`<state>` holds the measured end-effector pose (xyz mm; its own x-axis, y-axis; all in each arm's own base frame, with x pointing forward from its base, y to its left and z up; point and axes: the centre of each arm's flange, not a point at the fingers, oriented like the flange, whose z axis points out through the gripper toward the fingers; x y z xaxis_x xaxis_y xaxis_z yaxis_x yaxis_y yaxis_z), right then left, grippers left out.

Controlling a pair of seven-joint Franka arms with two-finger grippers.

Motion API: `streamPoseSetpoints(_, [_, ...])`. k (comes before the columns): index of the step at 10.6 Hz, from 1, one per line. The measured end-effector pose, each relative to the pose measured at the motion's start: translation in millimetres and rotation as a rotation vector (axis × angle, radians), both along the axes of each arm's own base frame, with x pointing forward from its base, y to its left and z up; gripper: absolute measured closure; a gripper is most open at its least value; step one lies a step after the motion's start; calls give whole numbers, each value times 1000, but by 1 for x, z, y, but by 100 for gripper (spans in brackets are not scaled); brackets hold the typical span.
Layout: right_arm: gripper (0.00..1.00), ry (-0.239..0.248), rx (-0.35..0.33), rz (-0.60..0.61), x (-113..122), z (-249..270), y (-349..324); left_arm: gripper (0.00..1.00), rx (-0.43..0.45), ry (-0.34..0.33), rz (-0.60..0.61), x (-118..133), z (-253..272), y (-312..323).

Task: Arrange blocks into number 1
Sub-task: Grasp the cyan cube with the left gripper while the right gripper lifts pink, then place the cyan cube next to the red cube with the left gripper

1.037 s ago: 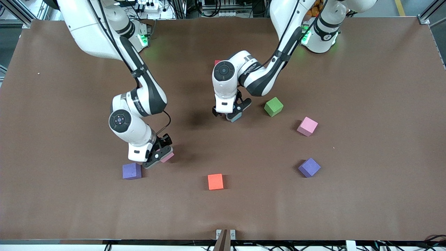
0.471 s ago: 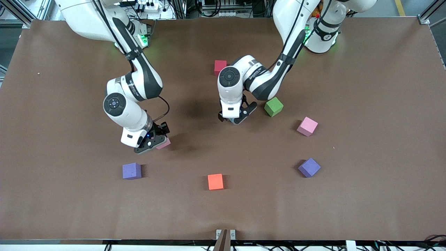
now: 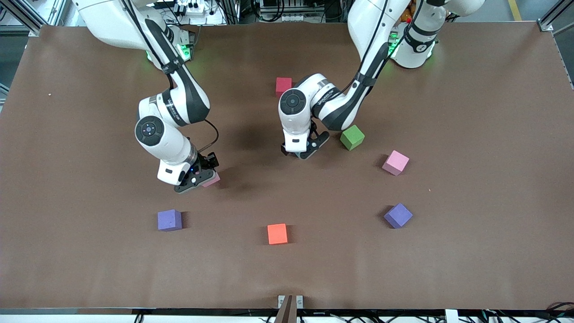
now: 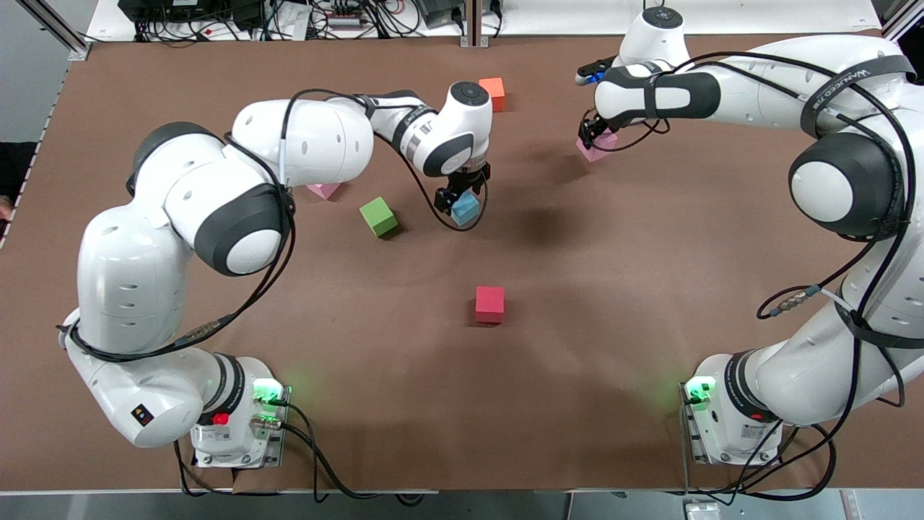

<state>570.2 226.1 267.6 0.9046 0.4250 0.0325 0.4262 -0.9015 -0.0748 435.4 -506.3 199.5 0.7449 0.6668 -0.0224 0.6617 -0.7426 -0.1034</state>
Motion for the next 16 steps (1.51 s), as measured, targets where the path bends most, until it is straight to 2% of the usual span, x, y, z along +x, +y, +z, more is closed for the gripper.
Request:
streamPoseSetpoints(1, [41, 1, 0, 3, -1, 0, 2, 9, 5, 5, -8, -5, -5, -3])
streamPoseSetpoints(2, [41, 1, 0, 6, -2, 0, 3, 26, 8, 8, -12, -7, -8, -4])
streamPoseSetpoints(3, [41, 1, 0, 9, -3, 0, 6, 39, 7, 6, -15, -8, -7, -5])
streamPoseSetpoints(5, [41, 2, 0, 12, -4, -1, 8, 40, 0, 13, -45, -14, -7, -11])
streamPoseSetpoints(6, [41, 4, -1, 12, -5, -2, 8, 40, -8, 19, -76, -26, -6, -20])
streamPoseSetpoints(8, [41, 7, -1, -15, -7, -1, 9, 40, -19, 22, -170, -66, -2, -52])
streamPoseSetpoints(10, [41, 18, 0, -111, -14, 2, 16, 41, -28, 33, -346, -119, -2, -83])
streamPoseSetpoints(12, [41, 25, 1, -216, -23, 8, 21, 44, -41, 67, -550, -151, -4, -94])
streamPoseSetpoints(14, [41, 36, -3, -258, -28, 10, 18, 44, -38, 92, -667, -159, -6, -84])
streamPoseSetpoints(16, [41, 39, -5, -278, -30, 10, 17, 44, -35, 102, -707, -155, -5, -73])
